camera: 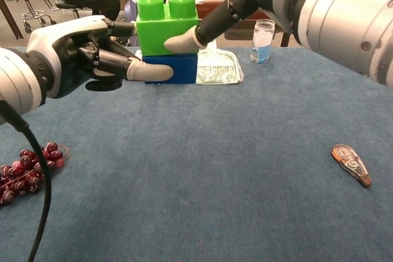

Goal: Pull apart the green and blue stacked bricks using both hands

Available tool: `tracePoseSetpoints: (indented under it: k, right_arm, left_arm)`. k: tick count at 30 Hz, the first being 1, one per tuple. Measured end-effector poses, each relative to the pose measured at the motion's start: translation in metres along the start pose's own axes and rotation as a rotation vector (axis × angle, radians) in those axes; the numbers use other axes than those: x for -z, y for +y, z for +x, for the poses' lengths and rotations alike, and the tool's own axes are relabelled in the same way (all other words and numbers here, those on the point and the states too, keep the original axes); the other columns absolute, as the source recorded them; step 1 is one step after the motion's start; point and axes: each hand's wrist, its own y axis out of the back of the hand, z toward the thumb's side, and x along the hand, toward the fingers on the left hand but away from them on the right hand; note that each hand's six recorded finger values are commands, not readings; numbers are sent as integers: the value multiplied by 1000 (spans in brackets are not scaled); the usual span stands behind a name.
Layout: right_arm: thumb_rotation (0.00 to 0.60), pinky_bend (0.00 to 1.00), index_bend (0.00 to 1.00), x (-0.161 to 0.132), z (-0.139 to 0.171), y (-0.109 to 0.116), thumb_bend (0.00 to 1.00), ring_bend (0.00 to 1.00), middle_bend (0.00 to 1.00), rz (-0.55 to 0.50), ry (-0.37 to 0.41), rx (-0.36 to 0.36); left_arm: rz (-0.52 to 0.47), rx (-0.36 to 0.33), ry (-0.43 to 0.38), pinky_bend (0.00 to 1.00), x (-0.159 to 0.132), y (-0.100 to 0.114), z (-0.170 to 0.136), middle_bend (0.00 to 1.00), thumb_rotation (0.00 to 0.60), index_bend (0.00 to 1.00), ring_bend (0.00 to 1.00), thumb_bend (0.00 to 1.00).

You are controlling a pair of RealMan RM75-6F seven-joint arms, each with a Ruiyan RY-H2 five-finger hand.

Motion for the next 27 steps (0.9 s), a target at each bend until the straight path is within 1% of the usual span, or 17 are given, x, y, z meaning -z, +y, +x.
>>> tracePoseSetpoints:
  k: [6,12,17,21,23,25,26,27]
  right_arm:
    - [600,193,617,-2,2,5,229,0,149,-21,8,12]
    - [600,193,617,0,5,18,229,0,151,-50,11,45]
    - [600,193,618,18,9,26,228,0,151,-57,-29,64]
    - [600,193,618,41,13,24,229,0,151,-51,-81,62]
    - [600,193,617,56,14,21,229,0,151,-31,-110,55]
    - [600,191,617,71,15,17,228,0,151,-5,-140,48]
    - [600,189,605,78,15,15,222,0,150,6,-153,44]
    - [600,184,564,85,15,13,208,0,149,19,-167,40]
  left_arm:
    - [-1,-22,1,1000,3,1,1,1000,600,807,1000,340]
    - [44,-10,17,1000,10,-1,0,1000,600,811,1000,341]
    - [111,1,26,1000,18,-4,0,1000,600,811,1000,341]
    - [182,22,33,1000,24,-10,1,1000,600,805,1000,341]
    - [219,33,36,1000,26,-13,2,1000,600,791,1000,341]
    - [265,44,42,1000,28,-16,4,1000,600,728,1000,341]
    - [284,48,45,1000,30,-18,4,1000,600,674,1000,341]
    - [305,54,49,1000,32,-21,6,1000,600,605,1000,341]
